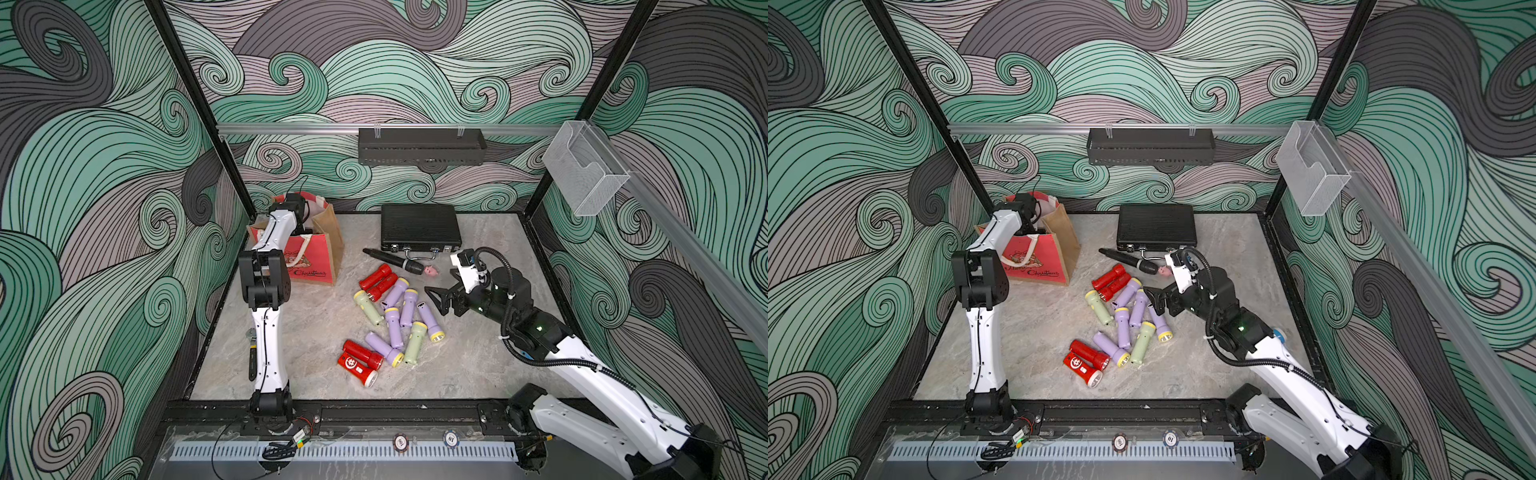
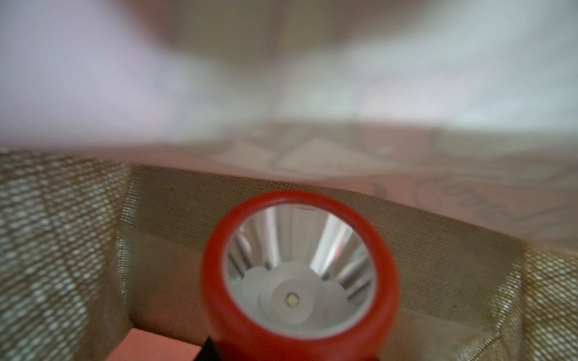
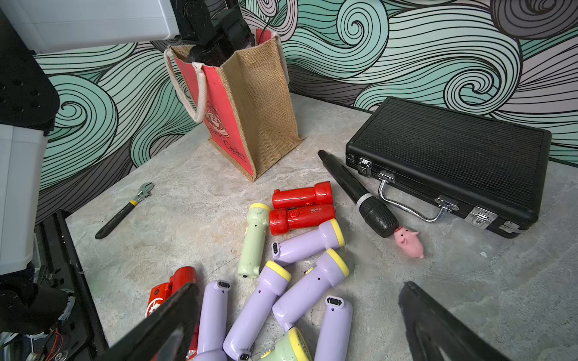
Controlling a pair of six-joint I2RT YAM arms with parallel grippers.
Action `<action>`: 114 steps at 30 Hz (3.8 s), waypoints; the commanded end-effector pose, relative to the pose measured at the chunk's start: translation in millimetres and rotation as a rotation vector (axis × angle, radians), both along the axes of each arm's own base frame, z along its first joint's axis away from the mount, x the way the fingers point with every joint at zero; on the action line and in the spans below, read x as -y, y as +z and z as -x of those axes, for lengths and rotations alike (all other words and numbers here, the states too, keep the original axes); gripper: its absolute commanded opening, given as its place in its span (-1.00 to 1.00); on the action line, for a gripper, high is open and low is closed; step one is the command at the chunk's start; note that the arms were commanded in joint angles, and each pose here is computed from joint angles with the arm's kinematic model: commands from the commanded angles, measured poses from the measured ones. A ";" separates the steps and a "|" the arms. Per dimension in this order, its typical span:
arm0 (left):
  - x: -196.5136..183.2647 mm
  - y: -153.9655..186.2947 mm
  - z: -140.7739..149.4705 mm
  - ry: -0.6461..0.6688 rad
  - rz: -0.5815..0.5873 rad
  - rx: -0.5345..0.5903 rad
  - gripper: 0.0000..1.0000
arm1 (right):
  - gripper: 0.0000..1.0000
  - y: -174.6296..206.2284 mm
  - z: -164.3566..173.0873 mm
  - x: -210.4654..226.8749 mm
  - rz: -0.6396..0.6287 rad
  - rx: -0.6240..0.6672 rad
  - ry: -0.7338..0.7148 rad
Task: Put the flashlights into the tote bags
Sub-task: Place the flashlight in the canvas bag, then move the canvas bag to the center of the board, then pick up the flashlight from the center of the board.
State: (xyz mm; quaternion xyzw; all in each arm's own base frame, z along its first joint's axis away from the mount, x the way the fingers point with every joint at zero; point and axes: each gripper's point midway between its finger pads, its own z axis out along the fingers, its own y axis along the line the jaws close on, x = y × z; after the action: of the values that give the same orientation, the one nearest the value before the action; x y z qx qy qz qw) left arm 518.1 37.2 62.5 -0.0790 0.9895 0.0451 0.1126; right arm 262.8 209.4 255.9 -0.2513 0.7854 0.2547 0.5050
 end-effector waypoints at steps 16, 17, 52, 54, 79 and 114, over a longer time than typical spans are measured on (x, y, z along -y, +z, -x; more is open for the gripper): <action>19.7 65.4 34.7 -0.003 0.117 0.134 0.34 | 0.99 -1.4 -14.0 -8.6 -0.003 -0.051 -0.009; 22.0 68.5 36.8 -0.010 0.131 0.135 0.34 | 0.99 -2.3 -15.1 -8.7 0.000 -0.058 -0.013; 147.9 126.8 99.4 -0.203 0.190 0.289 0.46 | 0.99 -128.2 -22.6 27.0 0.182 -0.613 -0.194; 140.4 150.3 107.6 -0.212 0.157 0.340 0.52 | 0.98 -136.2 -17.8 26.8 0.177 -0.639 -0.195; 280.4 206.9 223.5 -0.577 0.876 0.510 0.72 | 0.53 -225.2 -23.9 12.8 0.342 -0.762 -0.267; 306.9 230.8 234.6 -0.623 1.107 0.555 0.51 | -0.69 -32.4 -32.0 -18.1 -0.267 -0.285 -0.042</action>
State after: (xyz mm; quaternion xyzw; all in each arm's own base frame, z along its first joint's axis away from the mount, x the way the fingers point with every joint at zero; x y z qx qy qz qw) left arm 293.2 -259.1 260.0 0.1277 0.8235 -0.4697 0.2912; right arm 288.4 196.2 134.4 -0.1000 0.9007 0.2564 0.3361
